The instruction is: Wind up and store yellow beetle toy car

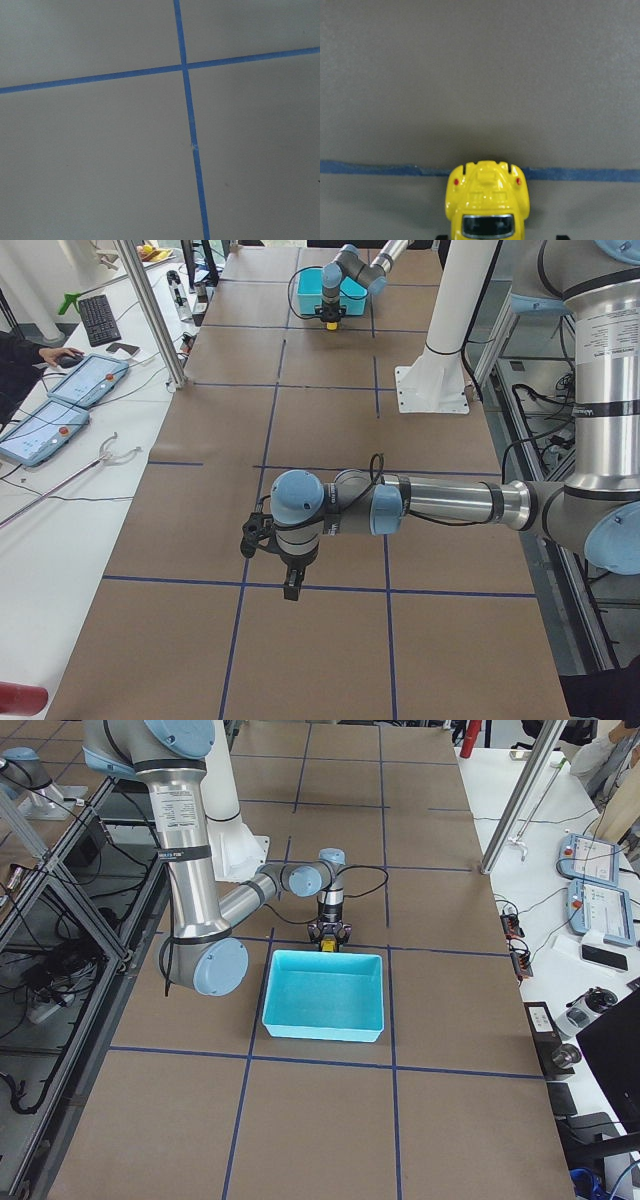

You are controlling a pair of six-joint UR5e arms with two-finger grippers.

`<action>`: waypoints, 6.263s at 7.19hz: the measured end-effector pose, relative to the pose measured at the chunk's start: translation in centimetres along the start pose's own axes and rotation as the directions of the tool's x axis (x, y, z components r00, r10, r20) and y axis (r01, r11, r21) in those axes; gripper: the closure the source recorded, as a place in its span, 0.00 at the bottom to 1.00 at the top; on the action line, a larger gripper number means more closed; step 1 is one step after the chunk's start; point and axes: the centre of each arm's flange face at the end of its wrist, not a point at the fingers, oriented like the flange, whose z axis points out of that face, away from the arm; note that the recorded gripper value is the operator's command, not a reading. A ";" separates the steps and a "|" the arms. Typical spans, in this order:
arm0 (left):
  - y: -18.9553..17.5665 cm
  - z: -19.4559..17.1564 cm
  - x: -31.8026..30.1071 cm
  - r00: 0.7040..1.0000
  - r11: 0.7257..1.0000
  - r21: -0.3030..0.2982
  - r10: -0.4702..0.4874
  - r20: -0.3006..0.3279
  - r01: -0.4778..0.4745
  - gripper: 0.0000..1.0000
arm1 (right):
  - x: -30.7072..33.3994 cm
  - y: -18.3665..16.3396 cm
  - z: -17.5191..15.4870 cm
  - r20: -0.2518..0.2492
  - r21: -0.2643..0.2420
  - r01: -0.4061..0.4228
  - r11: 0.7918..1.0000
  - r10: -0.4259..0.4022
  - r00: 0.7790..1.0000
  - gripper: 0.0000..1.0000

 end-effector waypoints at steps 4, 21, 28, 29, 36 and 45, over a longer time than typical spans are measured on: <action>-0.2 -0.2 0.1 1.000 1.000 0.003 0.004 0.001 -0.004 0.00 | 0.5 0.9 -2.2 0.029 0.045 -0.009 0.999 0.007 1.000 0.76; 0.0 -0.5 0.3 1.000 1.000 0.009 0.007 0.002 -0.007 0.00 | 0.7 21.3 -1.1 0.124 -0.033 0.005 0.999 -0.001 0.992 0.75; 0.1 -0.7 0.6 1.000 1.000 0.014 0.013 0.005 -0.013 0.00 | 1.7 20.5 3.2 0.163 0.014 -0.020 1.000 0.018 0.987 0.02; 0.0 -0.9 0.7 1.000 1.000 0.016 0.018 0.006 -0.018 0.00 | 1.8 20.3 3.1 0.166 0.026 -0.021 0.999 0.017 0.986 0.02; -0.6 -1.2 1.1 1.000 0.999 0.023 0.029 0.008 -0.030 0.00 | 7.5 34.9 -2.7 0.198 0.168 -0.404 0.899 0.370 0.908 0.01; -1.0 -1.7 1.5 0.999 0.998 0.040 0.047 0.016 -0.048 0.00 | 1.1 55.9 -0.2 0.349 -0.139 -0.959 -0.249 0.894 -0.283 0.01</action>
